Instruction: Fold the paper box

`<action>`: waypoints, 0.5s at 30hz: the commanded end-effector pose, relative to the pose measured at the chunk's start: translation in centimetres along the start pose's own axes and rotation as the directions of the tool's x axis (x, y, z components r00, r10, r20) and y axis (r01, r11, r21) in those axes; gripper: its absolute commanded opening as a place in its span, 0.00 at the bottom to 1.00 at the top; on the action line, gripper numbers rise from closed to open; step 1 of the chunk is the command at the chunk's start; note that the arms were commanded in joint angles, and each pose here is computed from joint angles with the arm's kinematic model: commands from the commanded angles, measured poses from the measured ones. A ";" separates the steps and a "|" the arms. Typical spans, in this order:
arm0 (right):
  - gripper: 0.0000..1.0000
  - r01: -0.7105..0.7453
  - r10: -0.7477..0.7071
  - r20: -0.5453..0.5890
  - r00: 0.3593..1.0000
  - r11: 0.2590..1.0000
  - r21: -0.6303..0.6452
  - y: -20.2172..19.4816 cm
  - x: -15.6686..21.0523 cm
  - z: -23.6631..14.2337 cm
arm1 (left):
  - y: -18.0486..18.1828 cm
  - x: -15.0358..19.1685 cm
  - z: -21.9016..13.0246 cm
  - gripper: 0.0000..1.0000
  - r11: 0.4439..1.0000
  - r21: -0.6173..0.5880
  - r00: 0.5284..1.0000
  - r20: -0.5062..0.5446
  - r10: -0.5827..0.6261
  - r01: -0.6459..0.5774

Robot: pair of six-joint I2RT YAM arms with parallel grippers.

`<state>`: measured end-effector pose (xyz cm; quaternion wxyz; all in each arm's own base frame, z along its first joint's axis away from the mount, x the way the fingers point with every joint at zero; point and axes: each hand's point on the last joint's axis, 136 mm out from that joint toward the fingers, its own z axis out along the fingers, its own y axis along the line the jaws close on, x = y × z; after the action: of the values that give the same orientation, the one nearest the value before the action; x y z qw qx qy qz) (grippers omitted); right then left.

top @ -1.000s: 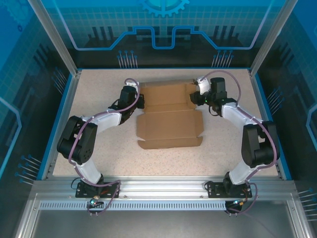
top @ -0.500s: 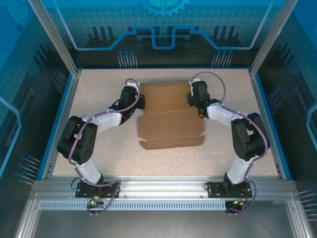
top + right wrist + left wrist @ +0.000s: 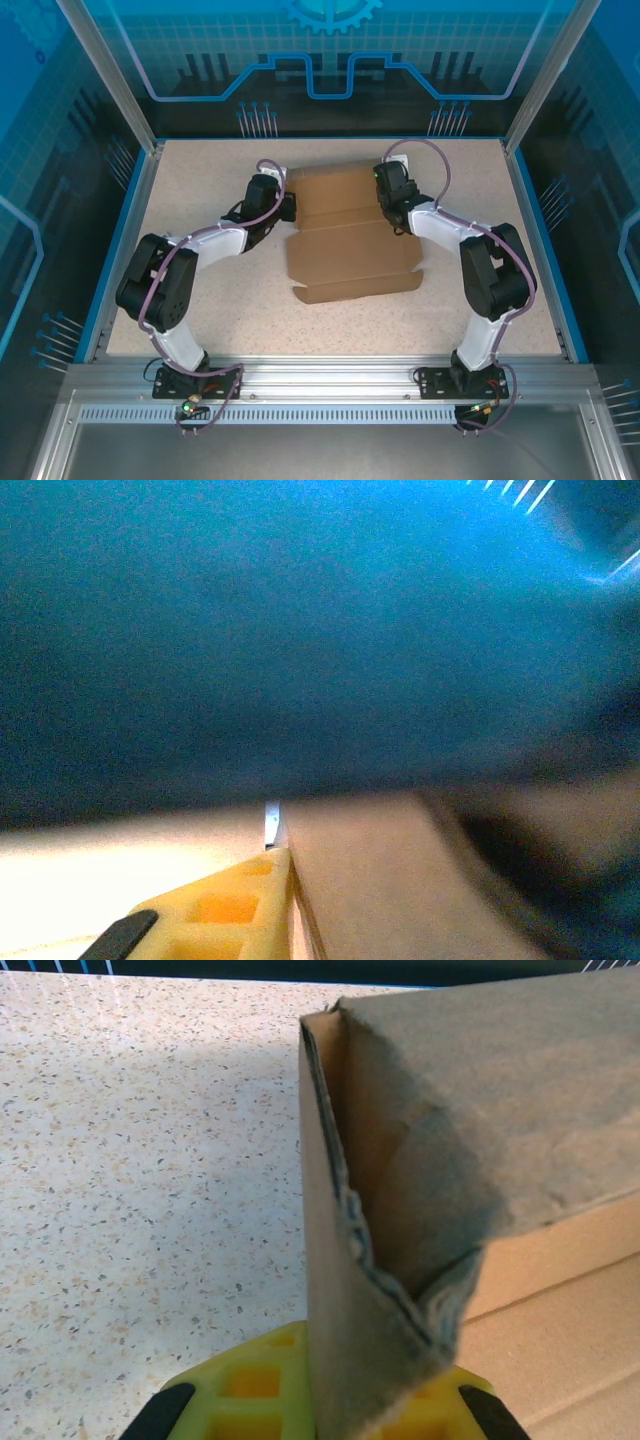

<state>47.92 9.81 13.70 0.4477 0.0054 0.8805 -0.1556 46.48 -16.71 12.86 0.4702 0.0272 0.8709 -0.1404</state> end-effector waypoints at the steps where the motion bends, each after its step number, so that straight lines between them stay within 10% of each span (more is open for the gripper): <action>1: 0.22 -0.029 0.029 -0.001 1.000 0.993 0.114 -2.1 -0.2 0.3 | -0.3 -2.0 -1.1 0.00 0.999 0.015 0.998 0.052 -0.030 0.030; 15: 0.72 0.005 -0.012 -0.017 1.000 0.926 -0.377 3.3 0.1 -6.6 | 0.4 -2.3 -1.4 0.00 0.999 -0.036 1.000 0.022 -0.008 0.009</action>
<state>45.32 12.75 14.87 0.4396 -0.0487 0.8957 -0.0447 46.22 -16.13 12.23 0.4578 0.0231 0.8794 -0.1284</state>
